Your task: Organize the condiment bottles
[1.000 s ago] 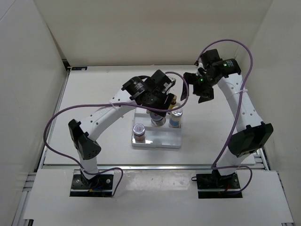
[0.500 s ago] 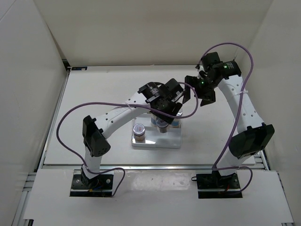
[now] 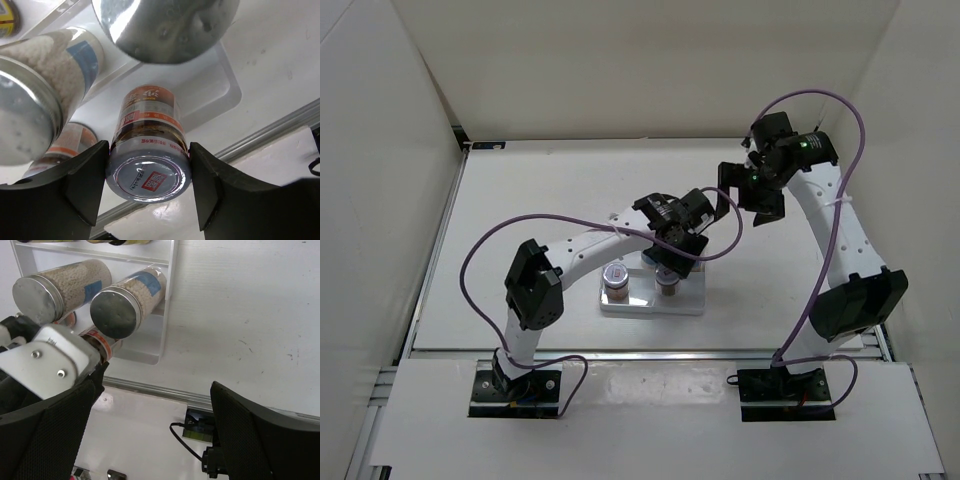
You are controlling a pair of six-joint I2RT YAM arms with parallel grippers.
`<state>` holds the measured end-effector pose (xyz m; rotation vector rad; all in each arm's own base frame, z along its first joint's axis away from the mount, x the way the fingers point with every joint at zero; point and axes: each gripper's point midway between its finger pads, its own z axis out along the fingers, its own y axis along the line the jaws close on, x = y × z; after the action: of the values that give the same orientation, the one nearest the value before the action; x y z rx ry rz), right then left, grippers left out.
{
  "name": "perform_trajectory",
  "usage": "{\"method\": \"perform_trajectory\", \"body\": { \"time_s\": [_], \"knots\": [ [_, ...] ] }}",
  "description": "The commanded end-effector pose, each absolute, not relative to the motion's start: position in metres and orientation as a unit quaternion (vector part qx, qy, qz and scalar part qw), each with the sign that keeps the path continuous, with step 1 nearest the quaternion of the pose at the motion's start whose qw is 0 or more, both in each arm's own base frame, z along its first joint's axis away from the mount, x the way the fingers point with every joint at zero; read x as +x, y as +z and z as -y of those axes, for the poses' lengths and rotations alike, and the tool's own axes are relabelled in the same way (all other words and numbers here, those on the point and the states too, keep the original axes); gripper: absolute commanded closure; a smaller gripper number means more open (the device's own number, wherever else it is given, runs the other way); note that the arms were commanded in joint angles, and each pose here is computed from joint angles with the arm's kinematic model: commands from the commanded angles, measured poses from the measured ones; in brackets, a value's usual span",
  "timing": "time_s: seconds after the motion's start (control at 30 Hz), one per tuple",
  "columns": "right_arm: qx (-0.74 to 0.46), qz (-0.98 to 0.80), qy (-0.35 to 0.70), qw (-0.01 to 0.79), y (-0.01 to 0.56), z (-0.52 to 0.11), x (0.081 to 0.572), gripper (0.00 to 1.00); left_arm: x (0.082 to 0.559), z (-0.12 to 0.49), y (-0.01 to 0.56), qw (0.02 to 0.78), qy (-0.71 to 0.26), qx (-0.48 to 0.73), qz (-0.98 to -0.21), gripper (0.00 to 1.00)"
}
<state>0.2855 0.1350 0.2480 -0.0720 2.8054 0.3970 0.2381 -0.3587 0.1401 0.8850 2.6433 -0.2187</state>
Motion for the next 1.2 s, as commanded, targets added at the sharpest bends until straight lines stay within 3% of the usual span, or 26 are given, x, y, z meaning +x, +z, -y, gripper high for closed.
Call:
{"method": "perform_trajectory", "body": {
  "time_s": [0.0, 0.3, 0.6, 0.67, 0.7, 0.8, 0.83, 1.17],
  "knots": [
    [-0.032, -0.969, 0.151, 0.193, 0.28, -0.133, 0.27, 0.01, 0.242, 0.366, 0.132, 0.178, -0.079, 0.299, -0.934, 0.89],
    [0.027, -0.949, 0.042, 0.311, 0.337, -0.081, 0.273, 0.01, 0.24, 0.369, 0.109, 0.154, -0.068, 0.288, -0.943, 0.89],
    [0.063, -0.942, -0.007, 0.33, 0.344, -0.058, 0.27, 0.01, 0.233, 0.371, 0.101, 0.14, -0.068, 0.3, -0.941, 0.87],
    [0.071, -0.94, -0.014, 0.333, 0.345, -0.055, 0.271, 0.01, 0.234, 0.371, 0.112, 0.15, -0.076, 0.304, -0.938, 0.74],
    [0.073, -0.937, -0.016, 0.34, 0.349, -0.054, 0.271, 0.01, 0.232, 0.372, 0.115, 0.151, -0.082, 0.31, -0.935, 0.48],
    [0.082, -0.935, -0.027, 0.343, 0.349, -0.051, 0.275, 0.01, 0.231, 0.368, 0.138, 0.169, -0.094, 0.319, -0.928, 0.21],
    [0.082, -0.935, -0.027, 0.343, 0.349, -0.051, 0.275, 0.01, 0.231, 0.367, 0.156, 0.187, -0.106, 0.323, -0.922, 0.0],
    [0.096, -0.926, -0.025, 0.364, 0.356, -0.049, 0.281, 0.01, 0.225, 0.335, 0.307, 0.354, -0.183, 0.347, -0.849, 0.0]
  ]
}}
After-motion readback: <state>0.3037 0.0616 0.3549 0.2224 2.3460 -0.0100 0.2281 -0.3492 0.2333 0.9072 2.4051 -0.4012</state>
